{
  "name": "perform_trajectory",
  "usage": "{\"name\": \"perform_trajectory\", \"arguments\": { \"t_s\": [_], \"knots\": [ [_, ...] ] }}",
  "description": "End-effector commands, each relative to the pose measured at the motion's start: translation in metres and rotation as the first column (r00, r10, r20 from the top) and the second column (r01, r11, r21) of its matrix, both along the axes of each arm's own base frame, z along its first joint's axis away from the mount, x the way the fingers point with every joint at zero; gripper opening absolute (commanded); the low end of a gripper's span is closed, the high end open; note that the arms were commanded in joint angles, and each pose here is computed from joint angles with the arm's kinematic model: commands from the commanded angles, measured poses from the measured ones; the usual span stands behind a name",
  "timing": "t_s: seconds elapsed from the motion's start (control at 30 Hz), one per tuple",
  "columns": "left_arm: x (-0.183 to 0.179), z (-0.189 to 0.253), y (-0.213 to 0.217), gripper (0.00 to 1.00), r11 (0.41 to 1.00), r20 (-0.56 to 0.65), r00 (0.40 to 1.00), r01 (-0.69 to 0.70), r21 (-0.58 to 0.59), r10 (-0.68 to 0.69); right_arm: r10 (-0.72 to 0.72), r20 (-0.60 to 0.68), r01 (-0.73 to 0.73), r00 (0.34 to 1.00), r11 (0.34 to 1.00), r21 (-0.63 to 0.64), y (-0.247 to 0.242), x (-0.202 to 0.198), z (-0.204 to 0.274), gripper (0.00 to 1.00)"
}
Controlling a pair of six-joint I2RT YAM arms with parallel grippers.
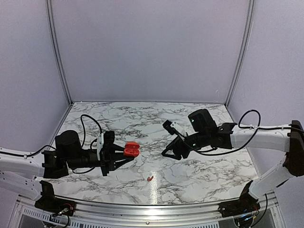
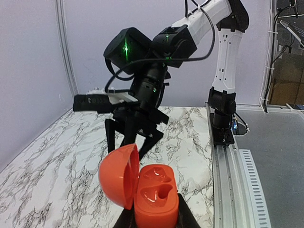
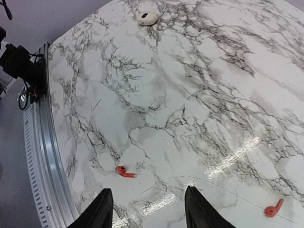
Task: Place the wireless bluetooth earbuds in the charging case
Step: Move the right earbud to the center of the board.
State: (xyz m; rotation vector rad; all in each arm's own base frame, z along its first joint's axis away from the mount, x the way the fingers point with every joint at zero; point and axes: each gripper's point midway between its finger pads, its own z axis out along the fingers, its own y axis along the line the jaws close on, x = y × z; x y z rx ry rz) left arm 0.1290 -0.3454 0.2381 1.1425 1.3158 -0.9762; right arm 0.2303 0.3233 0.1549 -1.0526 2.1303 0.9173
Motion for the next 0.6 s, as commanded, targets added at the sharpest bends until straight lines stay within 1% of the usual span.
{"name": "perform_trajectory", "arguments": {
  "t_s": [0.0,0.1,0.3,0.43,0.57],
  "knots": [
    [0.001,0.02,0.009,0.0,0.996,0.007,0.999,-0.031,-0.087,0.031,0.151,0.057,-0.148,0.987,0.988,-0.049,0.035,-0.025,-0.007,0.51],
    [-0.001,0.02,0.013,0.0,0.995,-0.004,0.999,-0.034,-0.096,0.034,0.233,0.075,-0.222,0.97,0.967,-0.123,0.049,-0.038,-0.019,0.5],
    [-0.003,0.022,0.02,0.0,0.993,-0.015,0.999,-0.04,-0.115,0.038,0.378,0.064,-0.353,0.923,0.903,-0.246,0.073,-0.06,-0.052,0.5],
    [-0.004,0.024,0.021,0.0,0.992,-0.013,0.999,-0.037,-0.119,0.036,0.427,0.059,-0.39,0.902,0.867,-0.311,0.083,-0.064,-0.07,0.51],
    [-0.005,0.025,0.021,0.0,0.992,-0.008,0.999,-0.034,-0.12,0.033,0.442,0.069,-0.386,0.894,0.84,-0.38,0.088,-0.062,-0.084,0.56]
  ]
}}
